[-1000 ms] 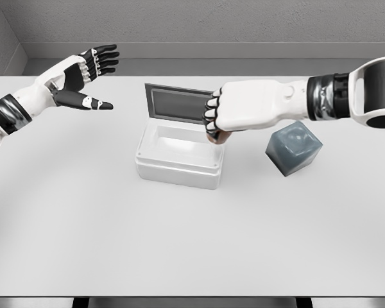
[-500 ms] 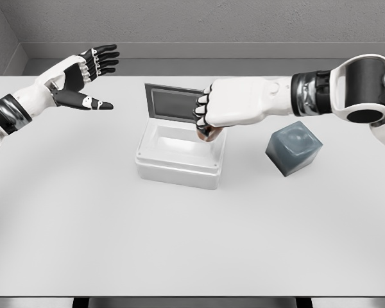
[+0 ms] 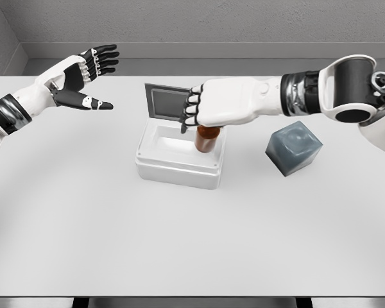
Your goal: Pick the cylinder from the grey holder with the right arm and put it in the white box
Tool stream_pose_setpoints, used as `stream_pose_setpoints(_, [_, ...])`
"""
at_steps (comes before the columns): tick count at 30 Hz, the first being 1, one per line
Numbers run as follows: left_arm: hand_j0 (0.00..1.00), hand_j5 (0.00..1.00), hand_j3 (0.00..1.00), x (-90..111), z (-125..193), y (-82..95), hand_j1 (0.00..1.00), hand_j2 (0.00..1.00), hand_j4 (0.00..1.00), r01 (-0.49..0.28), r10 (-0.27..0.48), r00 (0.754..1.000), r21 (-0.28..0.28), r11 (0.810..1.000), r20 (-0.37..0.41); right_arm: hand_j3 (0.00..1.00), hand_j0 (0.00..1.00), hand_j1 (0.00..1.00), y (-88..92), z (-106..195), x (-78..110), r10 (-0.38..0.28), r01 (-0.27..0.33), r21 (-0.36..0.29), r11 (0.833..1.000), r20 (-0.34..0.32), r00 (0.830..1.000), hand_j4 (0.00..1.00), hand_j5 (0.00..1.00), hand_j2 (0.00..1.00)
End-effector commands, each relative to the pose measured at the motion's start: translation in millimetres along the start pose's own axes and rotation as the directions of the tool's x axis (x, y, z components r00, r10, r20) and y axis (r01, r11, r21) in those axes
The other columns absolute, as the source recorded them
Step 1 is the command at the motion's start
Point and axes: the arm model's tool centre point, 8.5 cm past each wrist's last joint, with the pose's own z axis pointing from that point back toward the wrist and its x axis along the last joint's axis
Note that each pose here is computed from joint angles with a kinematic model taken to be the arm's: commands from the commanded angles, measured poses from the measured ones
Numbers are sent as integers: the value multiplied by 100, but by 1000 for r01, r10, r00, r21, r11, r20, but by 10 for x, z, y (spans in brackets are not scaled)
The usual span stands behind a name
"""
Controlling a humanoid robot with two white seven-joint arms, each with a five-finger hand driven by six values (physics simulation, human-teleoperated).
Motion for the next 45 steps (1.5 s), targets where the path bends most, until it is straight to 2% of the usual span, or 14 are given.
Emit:
stream_pose_setpoints(1, [100, 100, 100, 9, 7, 9, 100, 100, 100, -4, 4, 1000, 2, 1000, 4, 100, 100, 100, -26, -14, -3, 1, -1, -8, 1000, -2, 1000, 100, 100, 100])
stream_pose_setpoints(9, [100, 100, 100, -8, -65, -64, 100, 100, 100, -15, 15, 1000, -11, 1000, 13, 100, 100, 100, 7, 101, -29, -7, 7, -3, 1000, -17, 1000, 100, 100, 100])
stream_pose_setpoints(12, [100, 100, 100, -46, -154, -168, 100, 100, 100, -31, 31, 999, -32, 999, 19, 100, 100, 100, 0, 870, -115, -63, 55, -64, 996, -123, 990, 100, 100, 100])
stream_pose_setpoints(15, [100, 100, 100, -71, -238, -262, 100, 100, 100, -45, 47, 999, -50, 998, 27, 100, 100, 100, 142, 1577, -149, -235, 194, -202, 960, -199, 952, 100, 100, 100])
stream_pose_setpoints(18, [100, 100, 100, -83, -277, -307, 100, 100, 100, -51, 53, 998, -59, 997, 29, 100, 100, 100, 272, 1872, -80, -336, 258, -321, 911, -216, 917, 100, 100, 100])
stream_pose_setpoints(20, [100, 100, 100, -91, -317, -347, 100, 100, 100, -59, 61, 998, -65, 996, 35, 100, 100, 100, 420, 1995, 9, -431, 335, -398, 854, -181, 884, 100, 100, 100])
stream_pose_setpoints(22, [100, 100, 100, -89, -360, -387, 100, 100, 100, -65, 68, 997, -72, 995, 42, 100, 100, 100, 628, 2016, 121, -528, 426, -452, 784, -124, 840, 100, 100, 100])
stream_pose_setpoints(25, [100, 100, 100, -116, -417, -467, 100, 100, 100, -74, 78, 996, -90, 993, 41, 100, 100, 100, 1057, 1956, 379, -669, 543, -548, 636, -41, 742, 100, 100, 100])
stream_pose_setpoints(27, [100, 100, 100, -122, -443, -500, 100, 100, 100, -80, 85, 995, -94, 992, 46, 100, 100, 100, 1331, 1977, 553, -733, 566, -607, 558, -40, 679, 100, 100, 100])
stream_pose_setpoints(29, [100, 100, 100, -136, -455, -525, 100, 100, 100, -80, 84, 996, -102, 992, 40, 100, 100, 100, 1446, 1979, 625, -759, 584, -615, 530, -37, 649, 100, 100, 100])
stream_pose_setpoints(31, [100, 100, 100, -142, -452, -529, 100, 100, 100, -81, 85, 996, -102, 991, 39, 100, 100, 100, 1530, 1947, 702, -777, 607, -605, 515, -31, 628, 100, 100, 100])
stream_pose_setpoints(35, [100, 100, 100, -174, -433, -548, 100, 100, 100, -87, 91, 995, -103, 991, 34, 100, 100, 100, 1539, 1942, 710, -779, 609, -605, 512, -30, 626, 100, 100, 100])
stream_pose_setpoints(40, [100, 100, 100, -56, -421, -655, 100, 100, 100, -68, 78, 994, -136, 988, 71, 100, 100, 100, 1552, 1927, 729, -783, 615, -605, 505, -23, 621, 100, 100, 100])
stream_pose_setpoints(45, [100, 100, 100, 9, -296, -586, 100, 100, 100, -34, 43, 997, -135, 990, 66, 100, 100, 100, 1559, 1923, 740, -785, 618, -604, 503, -21, 619, 100, 100, 100])
